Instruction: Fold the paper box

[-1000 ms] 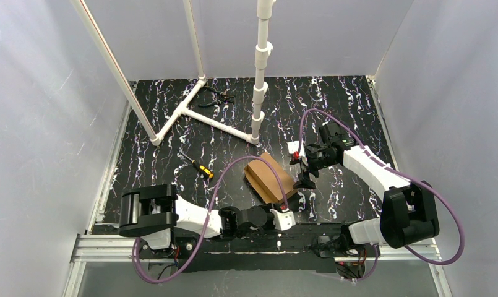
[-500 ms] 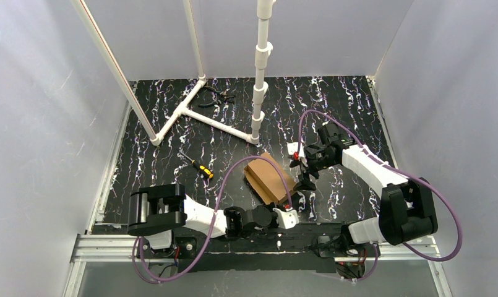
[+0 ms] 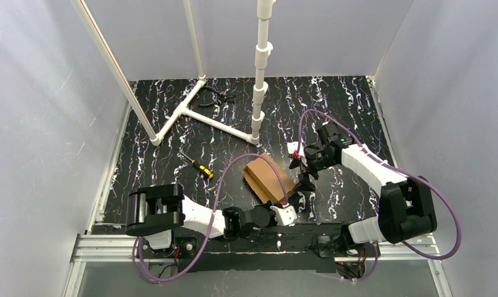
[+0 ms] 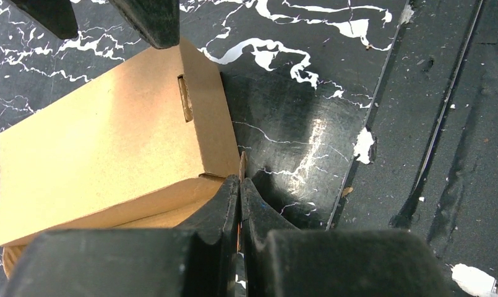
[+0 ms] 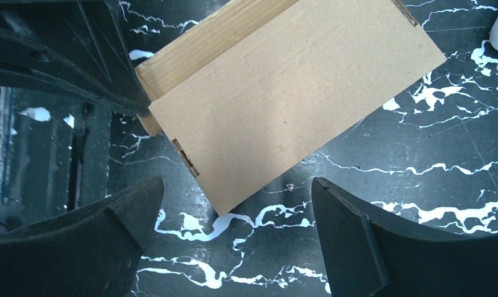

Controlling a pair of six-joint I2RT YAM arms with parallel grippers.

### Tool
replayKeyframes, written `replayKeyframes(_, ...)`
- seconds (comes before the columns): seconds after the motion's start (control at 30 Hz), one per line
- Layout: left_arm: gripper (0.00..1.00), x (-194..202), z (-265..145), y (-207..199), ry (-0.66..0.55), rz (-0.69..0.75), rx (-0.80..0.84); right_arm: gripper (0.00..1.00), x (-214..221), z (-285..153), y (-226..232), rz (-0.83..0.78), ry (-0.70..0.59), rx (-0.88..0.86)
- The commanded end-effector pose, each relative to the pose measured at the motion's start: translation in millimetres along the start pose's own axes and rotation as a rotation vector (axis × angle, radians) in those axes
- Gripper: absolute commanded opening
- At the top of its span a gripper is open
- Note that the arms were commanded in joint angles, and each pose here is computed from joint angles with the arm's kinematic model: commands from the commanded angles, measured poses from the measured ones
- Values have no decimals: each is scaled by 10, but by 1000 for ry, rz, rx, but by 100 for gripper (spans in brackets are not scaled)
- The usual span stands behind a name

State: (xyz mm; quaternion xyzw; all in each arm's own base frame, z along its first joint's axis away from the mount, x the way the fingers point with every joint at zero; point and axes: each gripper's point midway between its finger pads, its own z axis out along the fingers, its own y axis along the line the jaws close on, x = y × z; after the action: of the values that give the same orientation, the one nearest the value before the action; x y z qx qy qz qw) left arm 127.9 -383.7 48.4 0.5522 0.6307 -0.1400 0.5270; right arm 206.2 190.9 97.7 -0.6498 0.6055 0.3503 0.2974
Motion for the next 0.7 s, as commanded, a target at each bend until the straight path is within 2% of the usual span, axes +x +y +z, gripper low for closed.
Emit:
replayKeyframes(0.0,0,-17,-103,104,-11,-70,-52,98,-315,-59,-31,38,-88,2)
replayKeyframes(0.1,0,-8,-134,125,-17,-87,-60,98,-381,-42,131,-28,-110,-61)
replayKeyframes(0.37,0,24,-213,165,-40,-107,-73,97,-104,202,347,-324,-21,-157)
replayKeyframes(0.67,0,38,-250,178,-63,-126,-73,83,26,417,310,-510,6,-149)
